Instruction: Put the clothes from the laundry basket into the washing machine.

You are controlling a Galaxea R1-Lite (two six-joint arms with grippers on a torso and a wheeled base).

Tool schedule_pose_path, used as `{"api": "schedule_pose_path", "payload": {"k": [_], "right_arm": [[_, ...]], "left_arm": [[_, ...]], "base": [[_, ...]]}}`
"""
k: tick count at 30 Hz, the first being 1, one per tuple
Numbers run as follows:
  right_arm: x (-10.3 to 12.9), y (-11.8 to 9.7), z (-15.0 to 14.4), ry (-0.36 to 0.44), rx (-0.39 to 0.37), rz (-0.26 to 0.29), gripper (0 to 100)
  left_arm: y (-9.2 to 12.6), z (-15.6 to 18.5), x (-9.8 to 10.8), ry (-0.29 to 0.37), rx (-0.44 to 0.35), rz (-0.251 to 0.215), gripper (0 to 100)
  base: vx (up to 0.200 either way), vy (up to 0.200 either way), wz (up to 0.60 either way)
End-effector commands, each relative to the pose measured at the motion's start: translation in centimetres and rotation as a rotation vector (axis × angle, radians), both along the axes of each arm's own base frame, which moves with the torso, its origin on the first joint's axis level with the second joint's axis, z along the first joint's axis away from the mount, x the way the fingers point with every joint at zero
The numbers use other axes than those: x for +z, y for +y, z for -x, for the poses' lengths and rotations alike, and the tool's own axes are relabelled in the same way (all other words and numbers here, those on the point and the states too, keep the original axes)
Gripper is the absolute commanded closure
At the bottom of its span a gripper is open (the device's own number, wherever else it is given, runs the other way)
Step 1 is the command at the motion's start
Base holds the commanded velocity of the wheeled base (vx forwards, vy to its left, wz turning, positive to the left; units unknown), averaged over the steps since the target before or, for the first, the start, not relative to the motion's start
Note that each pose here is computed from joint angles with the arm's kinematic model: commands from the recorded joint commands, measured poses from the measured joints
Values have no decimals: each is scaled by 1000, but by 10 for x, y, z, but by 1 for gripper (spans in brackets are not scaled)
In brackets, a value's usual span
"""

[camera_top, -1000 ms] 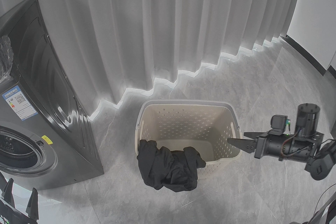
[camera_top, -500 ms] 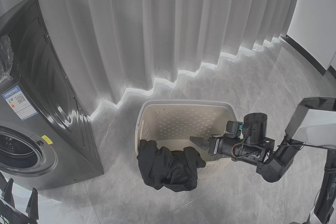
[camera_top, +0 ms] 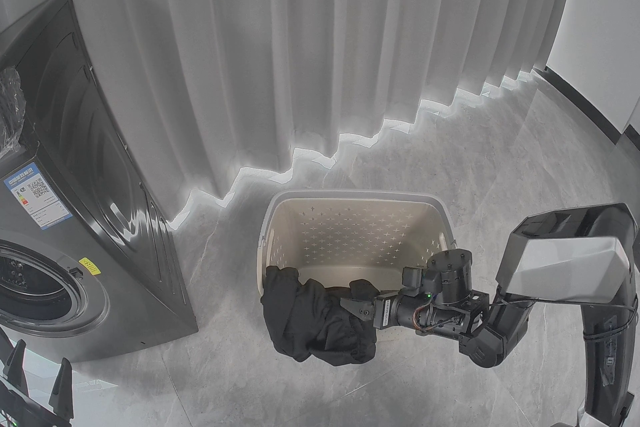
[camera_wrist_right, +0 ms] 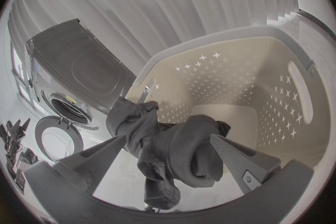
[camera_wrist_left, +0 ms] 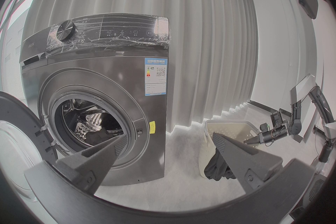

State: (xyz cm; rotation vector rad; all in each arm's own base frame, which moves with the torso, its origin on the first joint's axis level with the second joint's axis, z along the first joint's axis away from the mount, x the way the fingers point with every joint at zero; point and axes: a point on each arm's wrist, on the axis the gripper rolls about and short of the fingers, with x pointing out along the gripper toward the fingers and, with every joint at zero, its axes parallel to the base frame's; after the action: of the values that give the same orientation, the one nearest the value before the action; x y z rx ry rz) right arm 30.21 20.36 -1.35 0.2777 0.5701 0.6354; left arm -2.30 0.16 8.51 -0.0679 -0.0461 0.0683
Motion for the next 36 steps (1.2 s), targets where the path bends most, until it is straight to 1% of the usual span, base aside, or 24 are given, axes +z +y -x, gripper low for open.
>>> {"api": "schedule_pose_path", "payload": {"k": [1,12,13,17,21,28,34,35,36], "right_arm": [[-11,0,3,29,3,20,0],[-22,3,4,46,10,30,0],[-23,3,4,43,10,29,100],[-25,3,3,32,10,21,100],[-26,2,3,34,6,26,100],[-20,0,2,18,-1,16,100],[20,-4,14,-125,16,-80,100],[30,-6,18,-152,24,-100,100],[34,-6,20,-162,28,-108,100]], "left_arm": [[0,0,-5,5,1,1,0],[0,0,-5,5,1,1,0],[0,0,-5,5,1,1,0],[0,0,-5,5,1,1,0],[0,0,-5,6,1,0,0],[0,0,-5,6,1,0,0],[0,0,-5,6,1,-2,0],[0,0,-5,6,1,-2,0],[0,0,-5,6,1,-2,0]], "base": [[0,0,0],[0,0,0],[0,0,0],[0,0,0],[0,0,0],[0,0,0],[0,0,0],[0,0,0],[0,0,0]]}}
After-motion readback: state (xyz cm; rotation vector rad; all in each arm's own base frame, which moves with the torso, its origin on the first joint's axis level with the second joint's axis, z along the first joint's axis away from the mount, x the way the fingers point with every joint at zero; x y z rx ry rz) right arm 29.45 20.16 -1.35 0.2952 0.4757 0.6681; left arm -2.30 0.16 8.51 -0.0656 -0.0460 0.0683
